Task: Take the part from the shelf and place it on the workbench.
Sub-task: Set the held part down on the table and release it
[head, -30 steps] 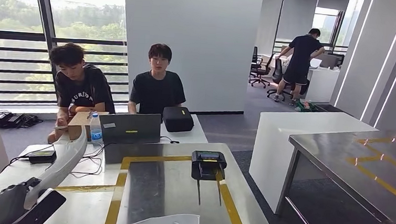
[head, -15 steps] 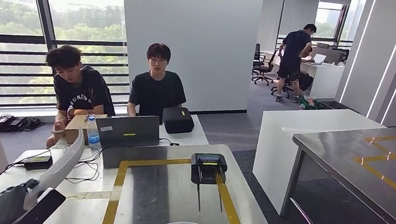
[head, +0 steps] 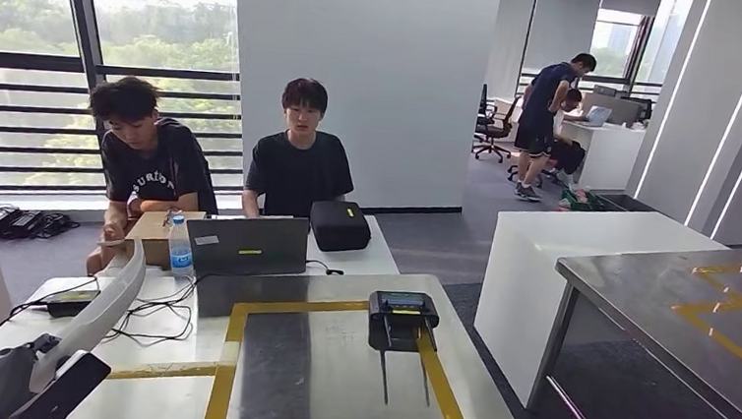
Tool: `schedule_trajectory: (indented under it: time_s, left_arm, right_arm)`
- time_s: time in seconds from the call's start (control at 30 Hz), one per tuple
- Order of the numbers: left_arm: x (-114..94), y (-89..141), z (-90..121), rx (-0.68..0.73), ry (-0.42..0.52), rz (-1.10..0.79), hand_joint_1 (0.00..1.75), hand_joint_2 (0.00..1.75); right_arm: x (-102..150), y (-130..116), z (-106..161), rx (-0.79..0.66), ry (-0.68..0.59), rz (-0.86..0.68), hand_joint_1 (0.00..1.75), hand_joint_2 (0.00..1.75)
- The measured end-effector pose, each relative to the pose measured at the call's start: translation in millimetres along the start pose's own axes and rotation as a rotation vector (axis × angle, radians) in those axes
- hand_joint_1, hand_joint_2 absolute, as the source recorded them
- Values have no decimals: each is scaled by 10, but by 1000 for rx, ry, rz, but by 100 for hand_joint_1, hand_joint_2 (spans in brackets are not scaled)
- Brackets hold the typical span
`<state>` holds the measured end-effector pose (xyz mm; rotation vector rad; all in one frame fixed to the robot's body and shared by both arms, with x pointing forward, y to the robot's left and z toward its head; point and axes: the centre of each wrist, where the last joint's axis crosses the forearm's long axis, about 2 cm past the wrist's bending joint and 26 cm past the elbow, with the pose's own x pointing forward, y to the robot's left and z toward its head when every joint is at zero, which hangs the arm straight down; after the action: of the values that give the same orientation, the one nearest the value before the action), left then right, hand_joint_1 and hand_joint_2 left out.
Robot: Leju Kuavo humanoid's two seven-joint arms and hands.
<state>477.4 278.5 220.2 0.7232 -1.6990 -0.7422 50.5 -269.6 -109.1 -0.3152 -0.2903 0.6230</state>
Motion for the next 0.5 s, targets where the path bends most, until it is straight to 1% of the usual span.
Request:
schedule_trajectory:
  time_s: [0.5]
  left_arm:
    - [-26,-83,46,-49,5,23,175,175]
  right_arm:
    - [-10,1,1,0,2,-3,0,0]
